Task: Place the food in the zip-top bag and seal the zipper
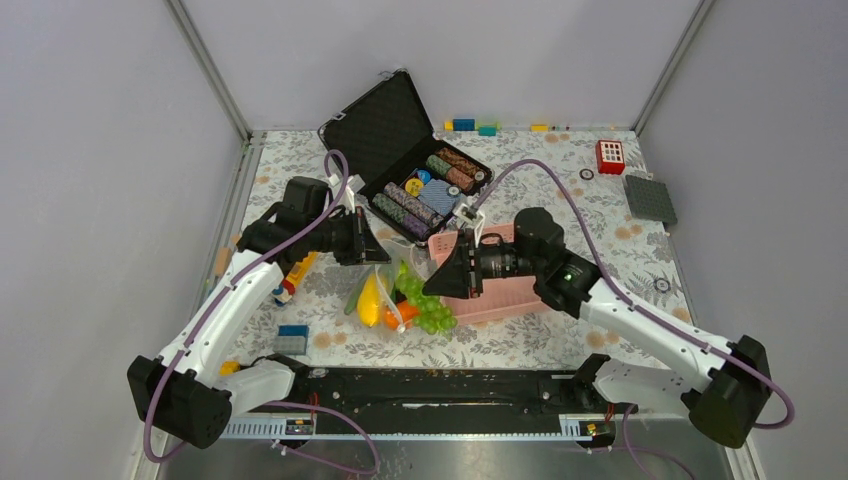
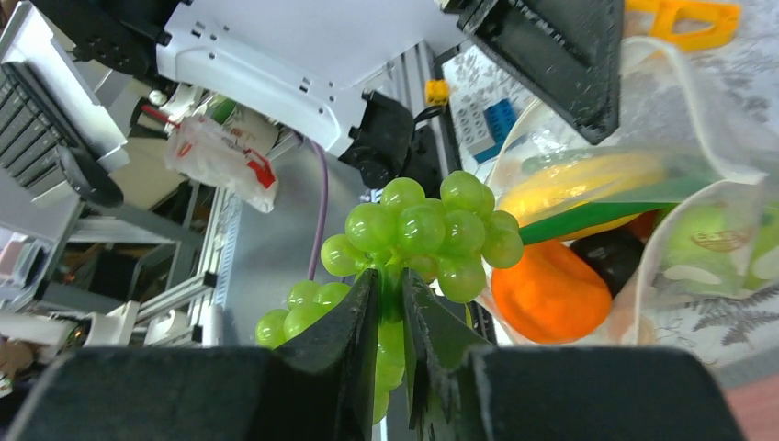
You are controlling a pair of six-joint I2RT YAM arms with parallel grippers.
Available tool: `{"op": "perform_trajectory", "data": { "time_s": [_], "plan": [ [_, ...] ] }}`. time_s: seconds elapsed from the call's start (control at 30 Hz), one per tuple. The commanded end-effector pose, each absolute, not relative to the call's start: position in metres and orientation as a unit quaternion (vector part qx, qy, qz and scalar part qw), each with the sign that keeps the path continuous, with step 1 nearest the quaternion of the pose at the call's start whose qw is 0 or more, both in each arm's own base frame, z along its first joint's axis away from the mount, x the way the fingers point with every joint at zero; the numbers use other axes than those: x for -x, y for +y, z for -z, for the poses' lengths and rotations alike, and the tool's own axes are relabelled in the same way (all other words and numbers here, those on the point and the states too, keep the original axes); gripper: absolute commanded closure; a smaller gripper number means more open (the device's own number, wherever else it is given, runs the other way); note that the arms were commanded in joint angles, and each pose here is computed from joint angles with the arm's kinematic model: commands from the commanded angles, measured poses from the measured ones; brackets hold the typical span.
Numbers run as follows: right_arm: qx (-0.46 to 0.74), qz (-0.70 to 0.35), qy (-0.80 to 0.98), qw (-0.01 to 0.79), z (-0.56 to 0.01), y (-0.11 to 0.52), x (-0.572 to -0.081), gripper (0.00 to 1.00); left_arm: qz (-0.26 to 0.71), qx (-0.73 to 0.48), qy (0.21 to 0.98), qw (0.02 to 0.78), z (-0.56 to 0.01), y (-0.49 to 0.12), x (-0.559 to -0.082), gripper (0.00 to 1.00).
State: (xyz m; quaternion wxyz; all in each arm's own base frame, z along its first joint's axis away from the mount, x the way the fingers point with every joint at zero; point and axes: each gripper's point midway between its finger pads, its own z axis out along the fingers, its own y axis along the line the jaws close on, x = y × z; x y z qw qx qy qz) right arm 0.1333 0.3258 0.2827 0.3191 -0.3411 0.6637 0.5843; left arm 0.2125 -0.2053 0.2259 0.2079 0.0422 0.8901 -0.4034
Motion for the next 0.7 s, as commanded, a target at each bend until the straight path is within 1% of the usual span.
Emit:
{"op": "perform_trajectory", "data": {
  "time_s": [0.0, 0.13, 0.23, 0.43, 0.53, 0.67],
  "plan": [
    [0.383, -0.611, 0.626, 0.296, -0.297, 0.338, -0.119, 1.00, 0.427, -0.071, 0.871, 0.234, -0.246, -0.209, -0.212, 1.00],
    [0.374, -0.612, 0.640, 0.276, -0.287, 0.349, -0.128, 1.00, 0.430, -0.076, 0.869, 0.234, -0.247, -0.210, -0.210, 1.00],
    [0.352, -0.596, 0.671, 0.267, -0.272, 0.359, -0.145, 1.00, 0.434, -0.081, 0.866, 0.234, -0.249, -0.210, -0.208, 1.00],
    [0.278, -0.508, 0.757, 0.302, -0.247, 0.365, -0.196, 1.00, 0.440, -0.089, 0.862, 0.234, -0.251, -0.211, -0.205, 1.00],
    [0.269, -0.483, 0.773, 0.311, -0.236, 0.369, -0.203, 1.00, 0.448, -0.097, 0.859, 0.228, -0.252, -0.213, -0.202, 1.00],
    [0.251, -0.419, 0.804, 0.338, -0.215, 0.369, -0.213, 1.00, 0.452, -0.100, 0.858, 0.222, -0.251, -0.215, -0.201, 1.00]
  ]
}}
